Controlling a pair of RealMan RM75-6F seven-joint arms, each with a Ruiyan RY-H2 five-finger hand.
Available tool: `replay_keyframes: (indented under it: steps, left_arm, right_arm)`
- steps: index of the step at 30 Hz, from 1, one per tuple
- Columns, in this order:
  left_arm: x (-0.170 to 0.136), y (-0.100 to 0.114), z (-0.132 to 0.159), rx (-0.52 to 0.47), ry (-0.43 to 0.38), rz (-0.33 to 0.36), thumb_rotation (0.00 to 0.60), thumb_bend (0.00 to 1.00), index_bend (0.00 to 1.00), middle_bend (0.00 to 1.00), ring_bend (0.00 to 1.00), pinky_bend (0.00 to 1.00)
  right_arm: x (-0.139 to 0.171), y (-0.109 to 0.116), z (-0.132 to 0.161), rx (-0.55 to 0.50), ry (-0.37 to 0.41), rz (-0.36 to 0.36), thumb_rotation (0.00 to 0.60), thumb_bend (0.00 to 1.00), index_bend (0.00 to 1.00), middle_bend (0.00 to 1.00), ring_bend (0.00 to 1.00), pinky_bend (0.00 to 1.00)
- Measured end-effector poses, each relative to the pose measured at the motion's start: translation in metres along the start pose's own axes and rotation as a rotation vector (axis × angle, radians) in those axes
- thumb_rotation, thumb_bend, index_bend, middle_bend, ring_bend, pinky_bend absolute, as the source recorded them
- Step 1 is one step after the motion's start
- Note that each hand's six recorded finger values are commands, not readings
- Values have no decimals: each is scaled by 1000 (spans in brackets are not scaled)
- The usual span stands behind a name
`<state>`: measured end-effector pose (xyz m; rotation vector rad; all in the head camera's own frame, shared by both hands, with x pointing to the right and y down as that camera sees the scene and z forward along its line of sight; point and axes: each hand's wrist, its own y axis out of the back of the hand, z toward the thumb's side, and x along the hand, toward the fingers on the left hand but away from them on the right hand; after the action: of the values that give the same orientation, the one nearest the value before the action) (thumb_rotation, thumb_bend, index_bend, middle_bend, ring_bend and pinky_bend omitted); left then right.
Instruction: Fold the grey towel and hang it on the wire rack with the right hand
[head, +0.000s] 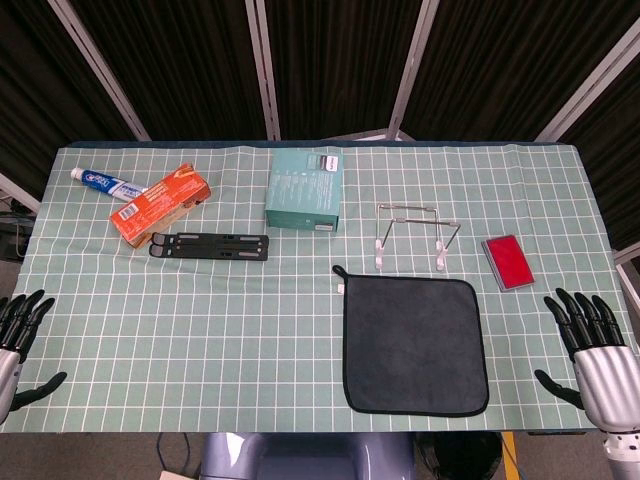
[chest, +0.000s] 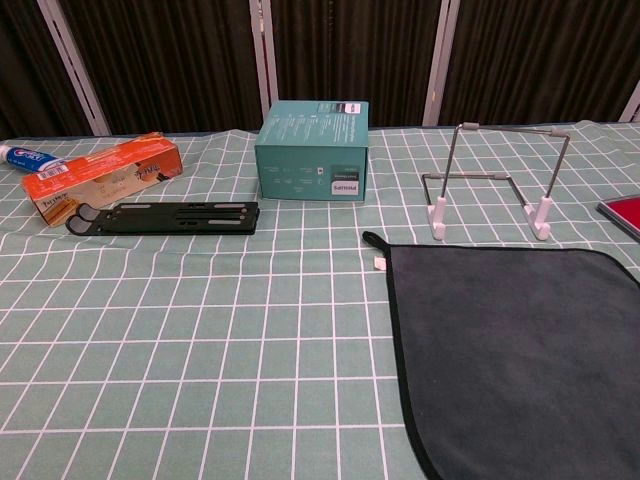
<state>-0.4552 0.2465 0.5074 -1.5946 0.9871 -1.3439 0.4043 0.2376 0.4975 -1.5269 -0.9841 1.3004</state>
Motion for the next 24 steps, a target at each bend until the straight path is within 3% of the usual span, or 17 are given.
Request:
replay_keyframes:
  steps: [5,9,13,17,24]
  left_arm:
    - [0,-2,0,4,1,-5,600,0,0,0,0,0]
    - [1,-3,1,12,2,-7,600,0,0,0,0,0]
    - [4,-4,-3,18,21,-3,600,0,0,0,0,0]
    - [7,-10,-6,37,41,-18,600,0,0,0,0,0]
    - [10,-17,-8,61,61,-32,600,0,0,0,0,0]
  right_arm:
    - [1,-4,2,2,6,19,600,0,9,0,0,0]
    - [1,-15,10,16,56,80,600,14,103,0,0,0]
    - [2,-39,30,50,181,183,600,182,231,0,0,0]
    - [7,-76,60,34,340,302,600,243,330,0,0,0]
    - [10,-128,92,6,475,397,600,296,381,0,0,0]
